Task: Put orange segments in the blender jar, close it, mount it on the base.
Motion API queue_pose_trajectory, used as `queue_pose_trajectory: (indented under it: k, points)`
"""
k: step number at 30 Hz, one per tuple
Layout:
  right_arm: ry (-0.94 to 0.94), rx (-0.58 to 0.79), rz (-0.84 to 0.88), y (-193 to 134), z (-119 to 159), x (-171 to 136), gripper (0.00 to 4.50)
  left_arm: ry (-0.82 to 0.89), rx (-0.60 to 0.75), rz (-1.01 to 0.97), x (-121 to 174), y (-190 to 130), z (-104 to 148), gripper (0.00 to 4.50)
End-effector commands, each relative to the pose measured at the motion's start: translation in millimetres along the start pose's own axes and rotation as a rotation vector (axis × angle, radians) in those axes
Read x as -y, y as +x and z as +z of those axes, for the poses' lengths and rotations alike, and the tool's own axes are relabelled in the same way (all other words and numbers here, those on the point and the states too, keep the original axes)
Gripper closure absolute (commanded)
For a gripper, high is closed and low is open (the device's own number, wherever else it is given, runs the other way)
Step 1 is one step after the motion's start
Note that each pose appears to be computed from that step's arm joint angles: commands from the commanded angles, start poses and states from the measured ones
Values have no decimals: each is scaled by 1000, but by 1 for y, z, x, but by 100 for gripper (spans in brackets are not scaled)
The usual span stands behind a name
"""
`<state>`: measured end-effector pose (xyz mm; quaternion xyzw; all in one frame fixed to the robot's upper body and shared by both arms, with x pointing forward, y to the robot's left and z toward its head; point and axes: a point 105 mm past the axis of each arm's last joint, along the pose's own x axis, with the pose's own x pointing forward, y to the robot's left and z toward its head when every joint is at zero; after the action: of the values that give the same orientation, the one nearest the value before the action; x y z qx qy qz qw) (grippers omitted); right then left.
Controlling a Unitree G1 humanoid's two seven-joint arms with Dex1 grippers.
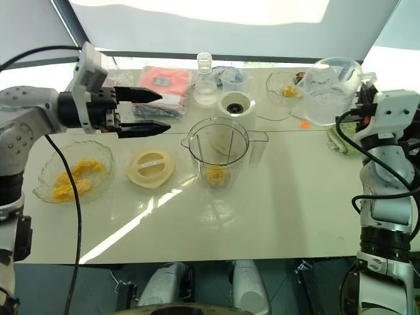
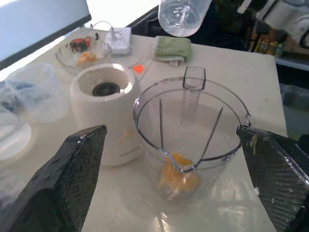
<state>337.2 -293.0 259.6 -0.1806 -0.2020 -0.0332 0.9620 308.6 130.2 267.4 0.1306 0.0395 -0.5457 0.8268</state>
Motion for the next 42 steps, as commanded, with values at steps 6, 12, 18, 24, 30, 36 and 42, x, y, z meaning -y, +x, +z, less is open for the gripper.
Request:
queue_pose_trajectory:
  k: [6,12,18,24,30,36,42]
  points:
    - [-94,183,189,15,79,-38,443,40,3,74,4,-11,-3,0]
    - [-284,269,323,15,93,-68,443,45,-5,86,5,-10,-7,0]
    - [-376,322,359,16,95,-80,443,48,-3,89,6,-6,-9,0]
    - [-509,384,391,12,97,-86,443,50,1,90,7,-5,-10,0]
    - [-657,439,444,6,99,-94,443,51,12,81,8,0,-10,0]
    - [-713,456,485,1,98,-99,443,52,15,73,8,3,-10,0]
    - [-761,460,503,1,96,-102,443,52,20,68,9,4,-10,0]
